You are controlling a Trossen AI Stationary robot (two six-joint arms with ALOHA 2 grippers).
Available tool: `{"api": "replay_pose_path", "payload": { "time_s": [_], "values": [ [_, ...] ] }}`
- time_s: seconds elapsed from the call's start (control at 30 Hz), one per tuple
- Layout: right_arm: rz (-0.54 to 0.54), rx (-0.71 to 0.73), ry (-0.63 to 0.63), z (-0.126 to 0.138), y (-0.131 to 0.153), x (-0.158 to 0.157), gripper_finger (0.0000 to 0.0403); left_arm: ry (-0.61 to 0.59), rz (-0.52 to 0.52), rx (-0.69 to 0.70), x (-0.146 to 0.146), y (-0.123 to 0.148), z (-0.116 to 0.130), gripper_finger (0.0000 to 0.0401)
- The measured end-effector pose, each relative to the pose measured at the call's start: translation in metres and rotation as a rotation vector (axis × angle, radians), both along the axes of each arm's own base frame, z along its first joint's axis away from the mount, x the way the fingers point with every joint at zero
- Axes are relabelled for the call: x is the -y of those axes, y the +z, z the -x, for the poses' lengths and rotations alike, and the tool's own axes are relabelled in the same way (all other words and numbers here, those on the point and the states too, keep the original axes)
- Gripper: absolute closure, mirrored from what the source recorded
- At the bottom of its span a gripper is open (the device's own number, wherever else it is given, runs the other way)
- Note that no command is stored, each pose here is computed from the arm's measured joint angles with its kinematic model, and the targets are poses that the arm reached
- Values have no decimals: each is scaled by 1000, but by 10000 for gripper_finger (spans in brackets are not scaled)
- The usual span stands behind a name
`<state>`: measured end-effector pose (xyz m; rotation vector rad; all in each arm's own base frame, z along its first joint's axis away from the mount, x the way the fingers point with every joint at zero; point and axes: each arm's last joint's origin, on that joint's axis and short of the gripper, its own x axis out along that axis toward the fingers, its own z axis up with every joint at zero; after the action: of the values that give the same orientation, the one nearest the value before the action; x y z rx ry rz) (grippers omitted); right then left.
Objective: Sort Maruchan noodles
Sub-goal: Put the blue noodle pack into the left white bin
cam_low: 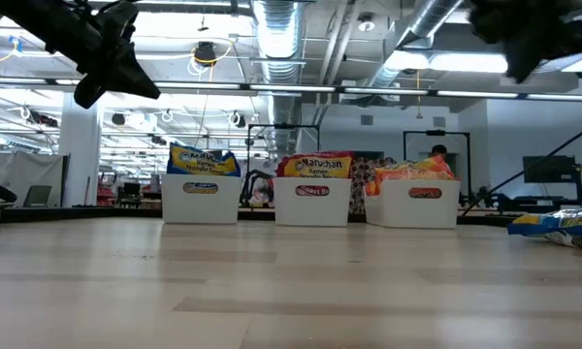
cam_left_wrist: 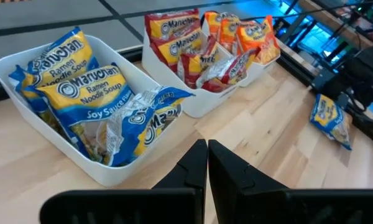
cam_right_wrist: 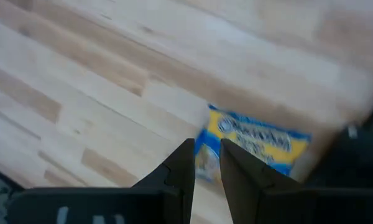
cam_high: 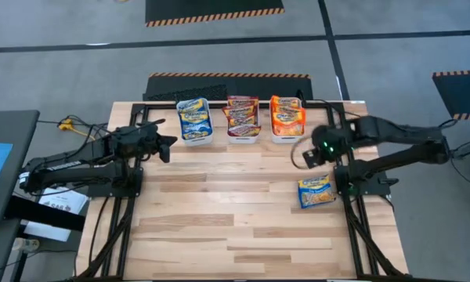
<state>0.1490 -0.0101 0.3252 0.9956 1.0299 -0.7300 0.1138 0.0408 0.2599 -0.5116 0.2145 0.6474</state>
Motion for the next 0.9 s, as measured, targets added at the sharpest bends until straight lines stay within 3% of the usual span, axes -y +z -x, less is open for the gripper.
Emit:
{"api": "replay_pose_path", "payload": {
  "time_s": [0.2, 0.4, 0.9],
  "values": [
    [-92, -85, -149, 20, -34, -23, 299, -63, 38, -43, 2, -5, 1, 401],
    [-167, -101, -182, 22, -52, -45, 283, -102, 48, -70, 3, -7, 1, 401],
    [-221, -333, -372, 29, -104, -77, 154, -210, 80, -62, 6, -7, 0, 401]
  ]
}}
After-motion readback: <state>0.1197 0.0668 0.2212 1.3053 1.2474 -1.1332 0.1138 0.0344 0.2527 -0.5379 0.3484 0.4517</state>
